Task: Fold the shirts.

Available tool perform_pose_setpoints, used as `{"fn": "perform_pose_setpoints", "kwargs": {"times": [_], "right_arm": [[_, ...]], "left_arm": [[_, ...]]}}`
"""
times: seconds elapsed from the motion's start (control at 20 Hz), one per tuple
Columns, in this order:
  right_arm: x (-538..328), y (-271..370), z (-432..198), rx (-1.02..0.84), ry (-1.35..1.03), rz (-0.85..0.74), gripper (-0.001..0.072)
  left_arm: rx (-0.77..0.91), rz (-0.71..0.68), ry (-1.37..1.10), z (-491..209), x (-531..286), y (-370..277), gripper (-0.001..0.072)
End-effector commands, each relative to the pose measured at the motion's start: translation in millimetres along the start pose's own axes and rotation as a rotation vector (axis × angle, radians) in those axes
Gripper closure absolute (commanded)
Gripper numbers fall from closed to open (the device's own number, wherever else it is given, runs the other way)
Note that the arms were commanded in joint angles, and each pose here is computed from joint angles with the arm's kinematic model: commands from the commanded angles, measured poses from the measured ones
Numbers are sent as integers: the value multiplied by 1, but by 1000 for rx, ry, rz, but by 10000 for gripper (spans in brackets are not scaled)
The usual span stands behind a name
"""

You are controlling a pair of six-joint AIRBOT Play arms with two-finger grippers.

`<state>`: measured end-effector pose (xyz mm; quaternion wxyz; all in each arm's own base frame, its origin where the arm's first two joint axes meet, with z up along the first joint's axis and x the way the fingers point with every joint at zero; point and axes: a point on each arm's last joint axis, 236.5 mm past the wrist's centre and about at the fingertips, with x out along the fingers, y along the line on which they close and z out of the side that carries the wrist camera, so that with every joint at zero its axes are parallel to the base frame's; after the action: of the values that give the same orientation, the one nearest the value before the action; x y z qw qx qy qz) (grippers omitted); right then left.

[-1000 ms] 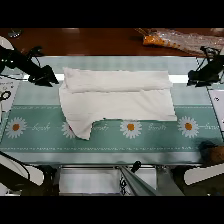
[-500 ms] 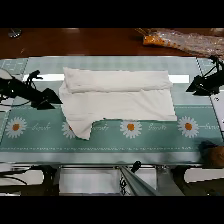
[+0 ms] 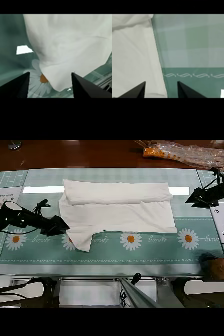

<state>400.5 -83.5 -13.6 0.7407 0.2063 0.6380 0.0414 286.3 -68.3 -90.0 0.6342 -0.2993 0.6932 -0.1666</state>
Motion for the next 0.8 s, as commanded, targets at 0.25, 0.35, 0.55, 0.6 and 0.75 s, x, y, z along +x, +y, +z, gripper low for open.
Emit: {"fn": "perform_pose_setpoints", "kwargs": {"times": [0.25,0.35,0.55,0.6,0.75], "right_arm": [[0,1,-3,3,12,6,241],[0,2,-4,6,18,8,240],[0,3,-4,11,18,15,241],[0,4,-6,11,25,16,240],[0,-3,-11,3,46,-9,241]], "left_arm": [[-23,-121,-65,3,19,-18,274],[-14,-165,-47,-7,32,-28,274],[-14,-127,-63,-7,46,-23,604],[-16,-125,-68,-6,45,-22,680],[-21,-128,-69,-6,44,-21,680]]}}
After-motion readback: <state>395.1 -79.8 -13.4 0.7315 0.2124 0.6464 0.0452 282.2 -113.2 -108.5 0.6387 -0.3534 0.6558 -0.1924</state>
